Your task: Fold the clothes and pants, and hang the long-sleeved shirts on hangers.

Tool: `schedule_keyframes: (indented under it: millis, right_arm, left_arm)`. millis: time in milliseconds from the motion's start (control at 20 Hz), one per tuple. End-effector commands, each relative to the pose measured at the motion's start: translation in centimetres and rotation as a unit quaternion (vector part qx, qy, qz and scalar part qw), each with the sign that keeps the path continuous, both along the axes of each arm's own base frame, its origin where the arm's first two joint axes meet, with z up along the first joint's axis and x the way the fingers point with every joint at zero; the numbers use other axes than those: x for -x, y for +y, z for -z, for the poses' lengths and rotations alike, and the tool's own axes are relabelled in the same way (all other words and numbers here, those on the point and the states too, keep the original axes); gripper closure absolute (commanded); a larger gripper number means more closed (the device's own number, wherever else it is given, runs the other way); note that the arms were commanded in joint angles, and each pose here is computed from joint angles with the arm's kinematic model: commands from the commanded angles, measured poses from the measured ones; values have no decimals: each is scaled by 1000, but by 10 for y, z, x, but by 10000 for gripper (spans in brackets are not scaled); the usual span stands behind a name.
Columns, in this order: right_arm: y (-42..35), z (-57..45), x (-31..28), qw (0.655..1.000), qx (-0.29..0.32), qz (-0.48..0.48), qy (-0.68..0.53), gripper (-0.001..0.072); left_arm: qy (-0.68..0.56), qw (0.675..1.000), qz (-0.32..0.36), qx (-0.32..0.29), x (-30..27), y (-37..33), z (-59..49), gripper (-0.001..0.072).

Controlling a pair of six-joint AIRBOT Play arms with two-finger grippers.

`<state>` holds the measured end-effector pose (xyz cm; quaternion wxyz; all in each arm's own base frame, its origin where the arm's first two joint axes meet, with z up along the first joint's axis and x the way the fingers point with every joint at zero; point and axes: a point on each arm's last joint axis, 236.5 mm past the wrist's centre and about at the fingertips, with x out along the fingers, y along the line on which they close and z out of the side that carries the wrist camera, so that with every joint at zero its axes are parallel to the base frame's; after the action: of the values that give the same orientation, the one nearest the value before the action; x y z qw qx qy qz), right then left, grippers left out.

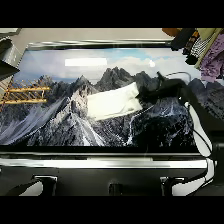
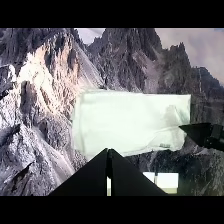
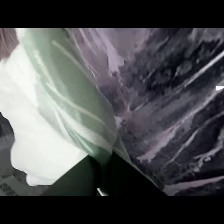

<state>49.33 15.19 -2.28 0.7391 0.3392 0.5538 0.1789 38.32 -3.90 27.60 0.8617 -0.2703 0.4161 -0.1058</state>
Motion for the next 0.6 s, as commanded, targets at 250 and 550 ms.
schedule_keyframes:
  millis: [250,550]
  right_arm:
    - [-106,-100,-64,989,9,118,-85,684]
    - [-230,-145,-80,961,27,238,-136,684]
  left_arm:
    - [1,1000,0,0,0,0,1,691]
    - [1,1000,-1,1,0,0,0,691]
